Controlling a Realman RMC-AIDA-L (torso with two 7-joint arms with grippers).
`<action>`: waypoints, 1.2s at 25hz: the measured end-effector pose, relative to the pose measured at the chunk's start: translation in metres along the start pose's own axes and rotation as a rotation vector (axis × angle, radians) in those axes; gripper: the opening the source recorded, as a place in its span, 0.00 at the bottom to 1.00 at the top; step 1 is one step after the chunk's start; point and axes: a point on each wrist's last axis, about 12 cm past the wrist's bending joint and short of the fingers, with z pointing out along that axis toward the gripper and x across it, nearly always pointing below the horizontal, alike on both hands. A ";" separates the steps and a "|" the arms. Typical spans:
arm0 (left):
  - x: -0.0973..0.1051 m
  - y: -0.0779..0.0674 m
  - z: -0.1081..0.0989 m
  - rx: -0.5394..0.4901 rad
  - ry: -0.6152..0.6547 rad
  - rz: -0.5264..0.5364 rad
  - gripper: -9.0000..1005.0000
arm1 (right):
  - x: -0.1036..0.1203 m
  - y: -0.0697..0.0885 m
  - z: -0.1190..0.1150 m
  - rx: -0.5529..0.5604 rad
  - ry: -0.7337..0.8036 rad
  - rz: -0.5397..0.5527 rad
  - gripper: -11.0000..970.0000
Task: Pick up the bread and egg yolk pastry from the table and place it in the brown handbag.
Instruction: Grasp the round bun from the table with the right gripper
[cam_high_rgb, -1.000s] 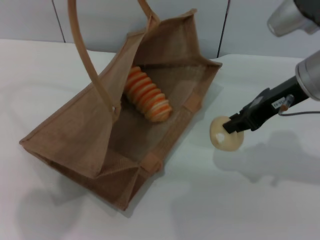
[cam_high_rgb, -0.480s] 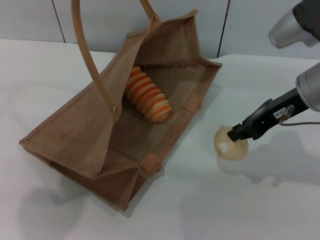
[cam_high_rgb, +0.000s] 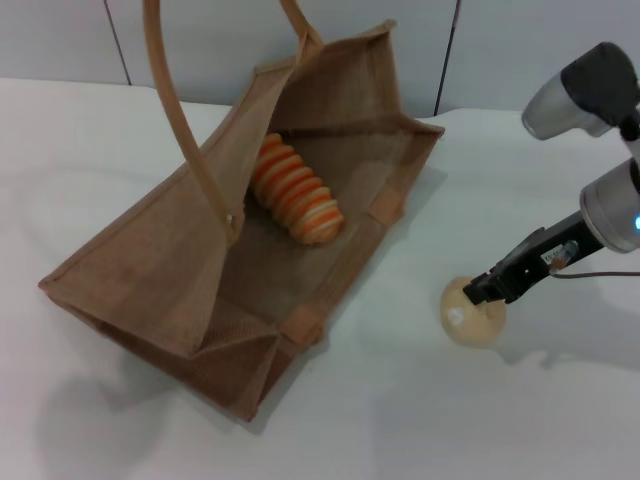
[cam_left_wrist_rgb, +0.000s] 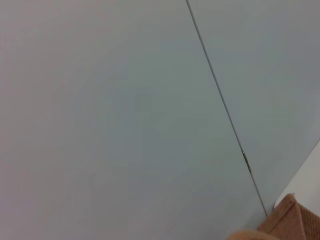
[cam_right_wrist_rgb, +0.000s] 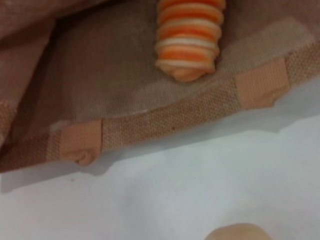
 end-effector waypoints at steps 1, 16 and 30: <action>0.000 0.000 0.000 0.000 0.000 0.000 0.12 | 0.000 0.000 0.001 0.001 0.004 -0.001 0.08; 0.001 0.000 0.001 0.003 0.003 -0.004 0.12 | -0.004 0.009 0.011 -0.002 0.046 -0.062 0.07; 0.001 0.001 0.000 -0.001 0.002 -0.002 0.12 | -0.006 0.010 0.010 -0.002 0.058 -0.058 0.21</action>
